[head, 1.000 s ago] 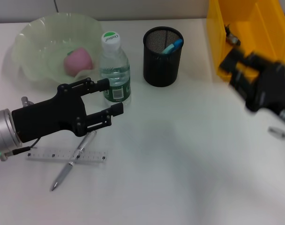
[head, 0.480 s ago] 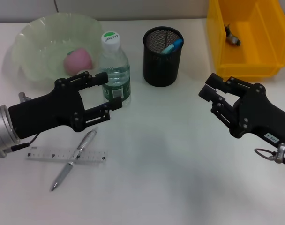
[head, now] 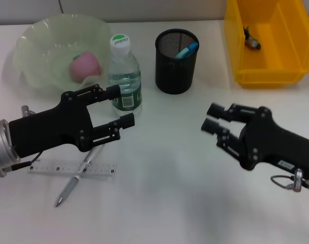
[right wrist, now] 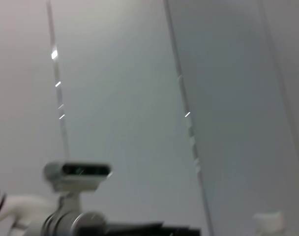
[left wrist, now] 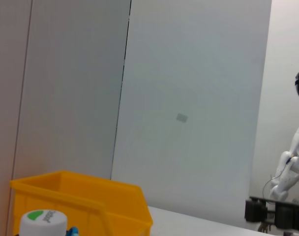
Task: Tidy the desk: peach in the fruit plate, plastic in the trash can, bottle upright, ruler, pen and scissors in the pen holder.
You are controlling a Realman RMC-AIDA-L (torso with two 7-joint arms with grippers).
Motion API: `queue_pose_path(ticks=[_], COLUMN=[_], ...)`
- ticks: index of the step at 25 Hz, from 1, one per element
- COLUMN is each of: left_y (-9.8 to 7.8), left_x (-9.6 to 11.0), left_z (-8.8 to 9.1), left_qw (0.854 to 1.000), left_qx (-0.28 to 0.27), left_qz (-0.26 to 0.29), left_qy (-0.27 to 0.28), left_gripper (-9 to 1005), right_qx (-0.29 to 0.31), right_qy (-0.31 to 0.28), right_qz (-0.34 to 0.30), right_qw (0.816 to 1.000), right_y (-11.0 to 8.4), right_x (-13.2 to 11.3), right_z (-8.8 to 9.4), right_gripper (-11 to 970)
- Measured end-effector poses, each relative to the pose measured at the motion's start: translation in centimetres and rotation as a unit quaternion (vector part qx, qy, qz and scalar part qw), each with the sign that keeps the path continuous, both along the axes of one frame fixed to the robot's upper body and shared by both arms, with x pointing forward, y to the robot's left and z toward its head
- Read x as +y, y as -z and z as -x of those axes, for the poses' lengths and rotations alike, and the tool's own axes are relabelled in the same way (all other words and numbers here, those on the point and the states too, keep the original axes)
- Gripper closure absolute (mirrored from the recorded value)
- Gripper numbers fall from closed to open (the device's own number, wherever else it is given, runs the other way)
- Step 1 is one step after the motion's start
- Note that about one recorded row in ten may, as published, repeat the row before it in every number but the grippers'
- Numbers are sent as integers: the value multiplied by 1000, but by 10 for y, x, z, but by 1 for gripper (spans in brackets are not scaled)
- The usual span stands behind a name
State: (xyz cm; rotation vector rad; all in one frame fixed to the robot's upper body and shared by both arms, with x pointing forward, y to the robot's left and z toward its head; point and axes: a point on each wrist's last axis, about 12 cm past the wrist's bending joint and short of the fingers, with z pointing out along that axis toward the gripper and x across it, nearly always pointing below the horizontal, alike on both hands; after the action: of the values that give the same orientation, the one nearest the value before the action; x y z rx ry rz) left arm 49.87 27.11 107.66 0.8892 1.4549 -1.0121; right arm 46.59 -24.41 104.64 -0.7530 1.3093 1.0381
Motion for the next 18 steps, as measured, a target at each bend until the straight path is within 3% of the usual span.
queue_pose_path(ticks=[7,12,15,18], left_y=[-2,-2,0,0], left_x=[4,4,5,5], left_z=[3,5,6,5], left_qw=[1000,1000,999,999], left_qx=[12,23,35,48], left_qz=[7,9,5,-12], left_qy=[5,6,10,18], left_gripper=[304,305,305,305], right_qx=[24,46,59,60], right_qy=[-17,-45,-56,-52], right_qz=[20,40,50,52], right_qw=[999,997,995,995], right_y=[-9,-7,-2,0], right_x=[-14,-18,-18,-19], right_z=[-6,-1,4,8], right_gripper=[538,508,285,207])
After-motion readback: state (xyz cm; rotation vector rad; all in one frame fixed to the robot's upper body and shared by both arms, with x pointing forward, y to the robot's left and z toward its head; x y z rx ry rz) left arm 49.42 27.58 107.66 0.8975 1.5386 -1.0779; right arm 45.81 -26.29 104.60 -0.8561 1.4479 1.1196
